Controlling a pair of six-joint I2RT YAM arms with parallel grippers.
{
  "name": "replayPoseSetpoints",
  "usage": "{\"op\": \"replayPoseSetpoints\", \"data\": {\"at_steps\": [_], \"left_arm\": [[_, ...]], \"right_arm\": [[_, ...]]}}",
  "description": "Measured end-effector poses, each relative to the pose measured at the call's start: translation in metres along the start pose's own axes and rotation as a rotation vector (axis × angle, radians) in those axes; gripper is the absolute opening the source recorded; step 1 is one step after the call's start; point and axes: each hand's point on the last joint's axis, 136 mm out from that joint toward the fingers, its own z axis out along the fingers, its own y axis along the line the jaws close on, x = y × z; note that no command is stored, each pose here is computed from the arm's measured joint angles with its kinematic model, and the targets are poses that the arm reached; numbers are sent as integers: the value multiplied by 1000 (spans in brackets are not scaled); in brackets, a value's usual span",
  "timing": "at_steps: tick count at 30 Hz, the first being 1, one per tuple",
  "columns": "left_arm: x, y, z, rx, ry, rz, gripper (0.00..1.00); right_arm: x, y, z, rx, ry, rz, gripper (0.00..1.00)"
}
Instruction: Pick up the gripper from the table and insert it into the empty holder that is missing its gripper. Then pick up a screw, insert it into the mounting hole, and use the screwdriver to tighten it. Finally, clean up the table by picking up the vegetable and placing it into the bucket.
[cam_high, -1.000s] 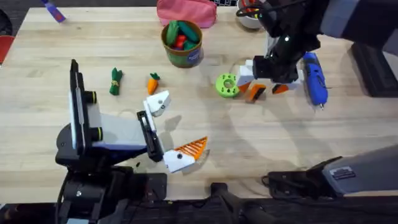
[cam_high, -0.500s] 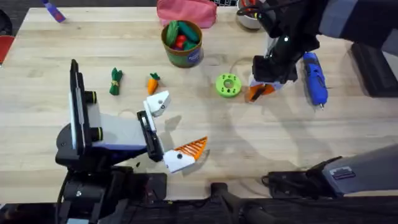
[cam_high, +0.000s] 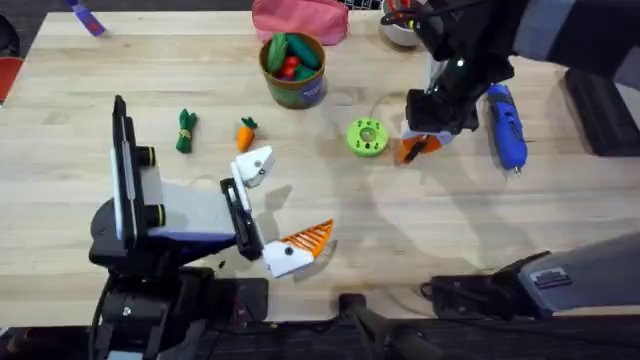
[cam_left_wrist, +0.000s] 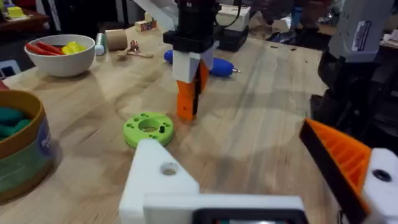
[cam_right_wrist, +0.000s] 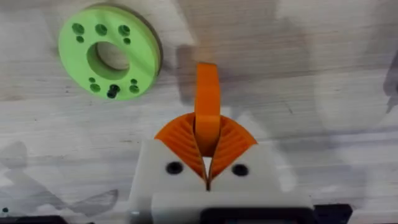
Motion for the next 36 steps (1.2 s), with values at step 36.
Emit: {"op": "replayPoseSetpoints", "data": {"at_steps": [36], "left_arm": [[0,0,0,0,0,0,986]], "right_arm": [[51,92,-165,-992,-576,-308,9]]}}
